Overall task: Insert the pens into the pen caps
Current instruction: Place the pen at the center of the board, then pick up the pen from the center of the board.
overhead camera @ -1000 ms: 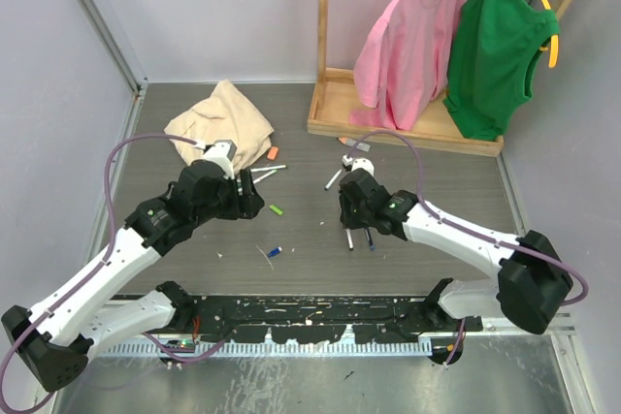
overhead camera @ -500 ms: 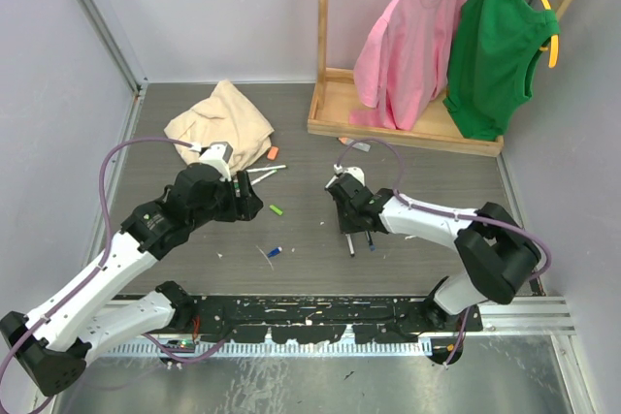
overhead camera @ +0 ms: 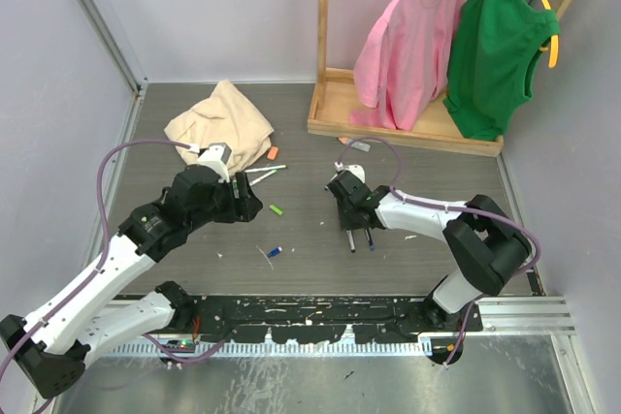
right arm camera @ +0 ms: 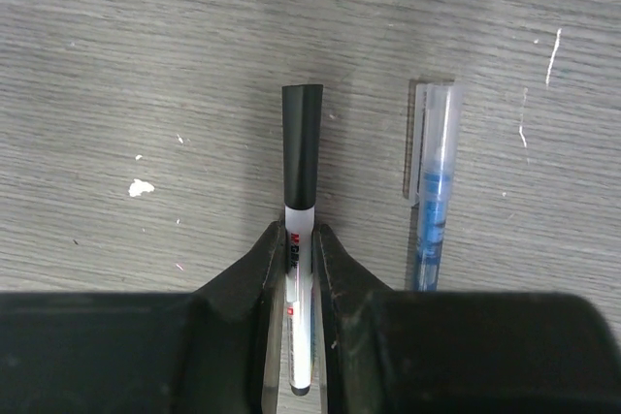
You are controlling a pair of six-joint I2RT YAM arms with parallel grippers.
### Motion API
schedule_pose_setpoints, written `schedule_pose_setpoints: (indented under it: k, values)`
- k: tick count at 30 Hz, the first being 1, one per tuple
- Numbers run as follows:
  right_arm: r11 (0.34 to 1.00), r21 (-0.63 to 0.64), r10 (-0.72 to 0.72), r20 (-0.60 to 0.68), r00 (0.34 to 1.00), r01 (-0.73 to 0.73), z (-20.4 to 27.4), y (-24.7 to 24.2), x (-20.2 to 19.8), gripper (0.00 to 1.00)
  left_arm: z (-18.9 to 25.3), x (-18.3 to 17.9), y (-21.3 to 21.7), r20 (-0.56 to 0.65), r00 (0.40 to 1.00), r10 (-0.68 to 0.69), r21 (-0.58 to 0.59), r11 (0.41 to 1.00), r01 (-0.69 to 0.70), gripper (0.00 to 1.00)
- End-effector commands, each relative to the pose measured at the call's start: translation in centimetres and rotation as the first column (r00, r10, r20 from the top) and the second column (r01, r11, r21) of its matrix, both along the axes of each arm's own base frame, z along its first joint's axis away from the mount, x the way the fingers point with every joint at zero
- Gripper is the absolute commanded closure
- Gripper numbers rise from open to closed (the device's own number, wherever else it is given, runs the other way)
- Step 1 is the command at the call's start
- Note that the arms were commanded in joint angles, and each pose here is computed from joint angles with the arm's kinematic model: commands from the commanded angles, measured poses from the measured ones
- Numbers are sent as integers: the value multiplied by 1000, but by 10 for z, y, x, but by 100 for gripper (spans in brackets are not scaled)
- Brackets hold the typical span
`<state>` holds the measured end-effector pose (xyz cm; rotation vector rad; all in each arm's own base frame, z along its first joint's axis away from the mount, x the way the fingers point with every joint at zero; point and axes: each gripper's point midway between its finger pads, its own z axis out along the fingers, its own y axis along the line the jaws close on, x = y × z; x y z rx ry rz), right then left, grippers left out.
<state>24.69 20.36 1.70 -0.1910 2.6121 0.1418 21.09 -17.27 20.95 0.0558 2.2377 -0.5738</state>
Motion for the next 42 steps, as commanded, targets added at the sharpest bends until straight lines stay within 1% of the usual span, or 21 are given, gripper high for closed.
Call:
schedule_pose_setpoints:
  k: [1,4,7,12,15,18,23,26,30,36,40,42]
  values:
    - [1000,16,0,43,999,0,7,9,15,77,9,0,0,23,1000,5,-31,999,-4,34]
    - [1000,19,0,44,999,-1,8,9,14,69,7,-1,2,23,1000,8,-29,1000,-7,34]
    - [999,34,2,59,998,-4,17,10,16,65,6,-1,2,22,1000,10,-27,1000,-10,34]
    - [996,86,23,115,993,-33,50,18,21,62,4,0,2,18,1000,11,-21,1000,-11,33]
    - [983,157,71,147,987,-94,75,31,20,61,2,1,1,16,1000,9,-16,1000,-8,34]
    - [979,168,80,193,978,-113,92,29,21,61,1,1,-1,9,1000,0,-18,1000,0,34]
    - [981,178,19,289,957,-73,120,21,33,57,-2,0,2,10,1000,-2,2,1000,2,34]
    - [984,177,-75,349,934,13,135,15,51,54,0,-1,9,29,1000,1,26,1000,-2,34]
    - [980,179,-144,359,922,83,142,18,75,52,4,-5,20,59,998,-5,70,998,1,34]
    - [966,195,-223,310,924,168,127,31,109,51,7,-15,37,89,996,-21,133,991,9,34]
    - [972,185,-193,282,940,144,114,40,120,51,6,-20,47,110,994,-22,155,988,4,33]
    - [978,184,-147,263,954,100,109,49,120,51,4,-23,50,111,994,-20,163,987,2,33]
